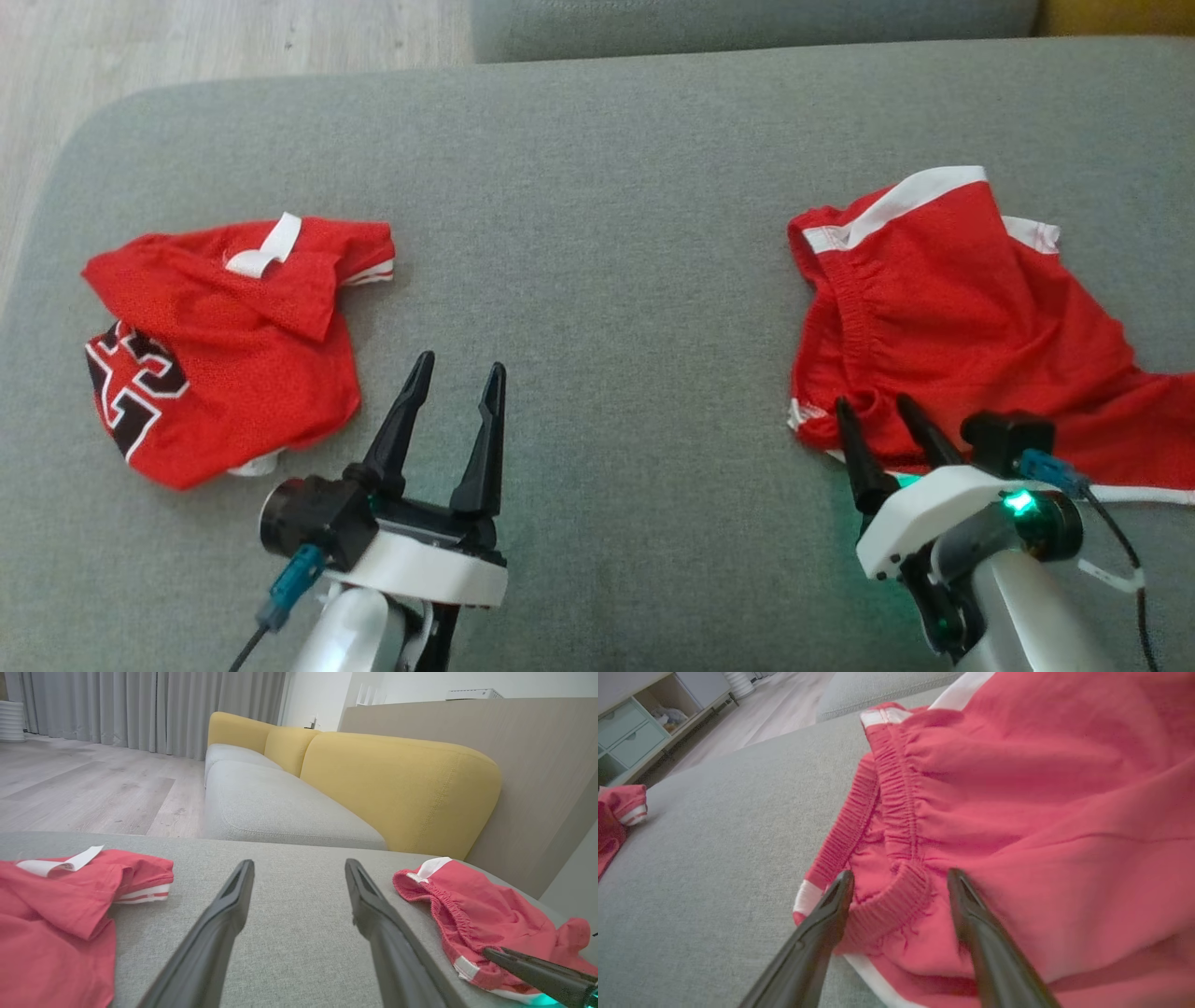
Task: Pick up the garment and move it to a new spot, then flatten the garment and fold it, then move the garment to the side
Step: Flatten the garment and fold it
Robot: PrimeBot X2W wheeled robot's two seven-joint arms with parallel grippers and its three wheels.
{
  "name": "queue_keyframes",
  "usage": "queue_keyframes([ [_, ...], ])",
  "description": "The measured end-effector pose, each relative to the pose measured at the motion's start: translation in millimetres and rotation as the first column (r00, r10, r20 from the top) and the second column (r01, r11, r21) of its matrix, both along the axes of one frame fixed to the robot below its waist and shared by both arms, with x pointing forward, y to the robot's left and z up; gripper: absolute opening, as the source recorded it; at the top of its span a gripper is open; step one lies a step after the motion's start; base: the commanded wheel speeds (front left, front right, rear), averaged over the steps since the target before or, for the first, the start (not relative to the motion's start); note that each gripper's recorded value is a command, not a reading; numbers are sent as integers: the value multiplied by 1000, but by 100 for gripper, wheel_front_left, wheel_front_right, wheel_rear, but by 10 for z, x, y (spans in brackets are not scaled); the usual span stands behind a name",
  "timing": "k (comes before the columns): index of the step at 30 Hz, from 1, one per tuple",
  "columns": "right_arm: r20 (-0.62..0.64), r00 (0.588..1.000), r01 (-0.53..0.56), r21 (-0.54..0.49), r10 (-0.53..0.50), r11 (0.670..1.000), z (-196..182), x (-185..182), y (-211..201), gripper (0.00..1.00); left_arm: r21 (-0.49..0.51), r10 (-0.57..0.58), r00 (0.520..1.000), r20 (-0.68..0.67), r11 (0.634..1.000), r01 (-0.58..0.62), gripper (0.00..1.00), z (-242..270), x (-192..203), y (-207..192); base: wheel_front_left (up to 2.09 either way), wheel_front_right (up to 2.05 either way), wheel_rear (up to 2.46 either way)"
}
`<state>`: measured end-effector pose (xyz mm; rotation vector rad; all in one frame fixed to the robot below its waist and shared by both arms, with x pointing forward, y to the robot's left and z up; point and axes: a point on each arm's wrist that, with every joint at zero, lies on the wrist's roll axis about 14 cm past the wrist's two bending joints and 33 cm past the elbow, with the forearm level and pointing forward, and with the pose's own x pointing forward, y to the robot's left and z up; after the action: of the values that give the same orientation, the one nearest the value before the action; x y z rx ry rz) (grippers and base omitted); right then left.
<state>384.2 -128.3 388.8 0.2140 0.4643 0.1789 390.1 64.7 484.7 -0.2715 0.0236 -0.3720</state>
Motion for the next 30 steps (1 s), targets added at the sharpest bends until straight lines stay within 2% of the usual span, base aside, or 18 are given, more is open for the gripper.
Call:
queue_keyframes([
  [3,-34,999,-6,7,6,1000,-88,0,28,100,1,5,1000,-9,1000,-5,100,-32,5,19,0,0,0],
  [4,-46,999,-6,12,6,1000,-108,15,36,97,1,7,1000,-12,1000,-7,100,-42,6,25,0,0,0],
  [5,-55,998,-6,15,7,1000,-122,34,41,58,1,9,1000,-14,1000,-9,100,-49,6,32,0,0,0],
  [6,-57,998,-6,16,7,1000,-122,60,43,33,1,11,1000,-15,1000,-11,100,-50,8,38,0,0,0],
  [7,-56,998,-5,16,6,1000,-120,83,41,0,1,13,1000,-14,1000,-13,100,-48,12,45,0,0,0],
  [14,-36,999,-2,18,2,1000,-102,138,48,0,3,16,1000,0,1000,-16,100,-3,39,54,0,0,0],
  [19,70,997,-19,13,18,1000,152,338,107,0,3,16,1000,2,1000,-16,100,4,32,54,0,0,0],
  [30,196,958,-198,-74,209,977,519,657,627,0,0,34,999,-15,999,-34,100,-42,9,111,0,0,0],
])
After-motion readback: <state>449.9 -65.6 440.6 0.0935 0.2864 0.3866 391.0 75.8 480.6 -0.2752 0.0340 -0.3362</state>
